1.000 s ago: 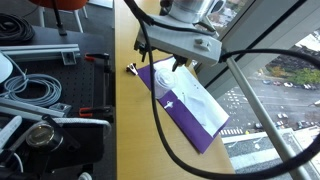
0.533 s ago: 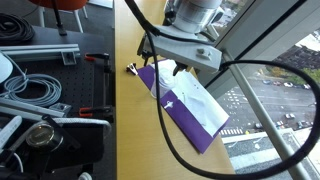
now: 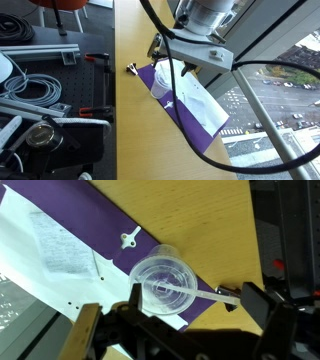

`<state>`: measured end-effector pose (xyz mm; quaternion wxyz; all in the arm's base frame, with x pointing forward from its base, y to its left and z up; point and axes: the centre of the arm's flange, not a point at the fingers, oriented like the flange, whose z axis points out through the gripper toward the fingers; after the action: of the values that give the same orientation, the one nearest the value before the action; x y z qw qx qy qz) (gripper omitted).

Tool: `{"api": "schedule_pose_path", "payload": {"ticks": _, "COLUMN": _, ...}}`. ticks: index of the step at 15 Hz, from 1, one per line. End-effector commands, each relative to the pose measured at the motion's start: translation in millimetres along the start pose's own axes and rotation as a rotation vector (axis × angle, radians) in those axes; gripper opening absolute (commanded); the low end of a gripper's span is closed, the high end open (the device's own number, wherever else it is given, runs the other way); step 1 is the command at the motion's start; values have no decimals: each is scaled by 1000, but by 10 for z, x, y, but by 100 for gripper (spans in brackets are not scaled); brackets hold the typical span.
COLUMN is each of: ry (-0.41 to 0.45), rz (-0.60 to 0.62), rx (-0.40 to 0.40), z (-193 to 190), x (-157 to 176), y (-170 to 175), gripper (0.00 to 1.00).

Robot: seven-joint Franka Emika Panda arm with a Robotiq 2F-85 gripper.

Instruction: Put the straw in the cup

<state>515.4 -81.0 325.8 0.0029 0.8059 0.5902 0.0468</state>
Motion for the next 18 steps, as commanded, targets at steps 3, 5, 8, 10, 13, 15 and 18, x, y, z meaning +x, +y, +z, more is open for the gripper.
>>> {"api": "schedule_pose_path", "payload": {"ticks": 3, "ry": 16, "rz": -54, "rx": -50, "z": 76, "x": 152, "y": 338, "gripper": 100}}
{"api": "schedule_pose_path", "payload": {"ticks": 5, "ry": 14, "rz": -66, "rx": -57, "z": 113, "x": 192, "y": 391, "gripper": 100}}
{"api": "schedule_pose_path", "payload": {"ticks": 8, "ry": 17, "rz": -81, "rx": -49, "z": 141, "x": 232, "y": 344, "gripper": 100}}
{"api": "schedule_pose_path", "payload": {"ticks": 10, "ry": 13, "rz": -72, "rx": -38, "z": 129, "x": 289, "y": 324, "gripper": 100}}
{"api": "schedule_pose_path", "payload": {"ticks": 13, "ry": 5, "rz": -68, "rx": -28, "z": 162, "x": 297, "y": 293, "gripper": 100}}
{"api": "schedule_pose_path", "payload": {"ticks": 15, "ry": 5, "rz": -69, "rx": -29, "z": 158, "x": 306, "y": 295, "gripper": 100}}
{"api": "schedule_pose_path", "payload": {"ticks": 18, "ry": 5, "rz": -69, "rx": -29, "z": 155, "x": 306, "y": 297, "gripper": 100}}
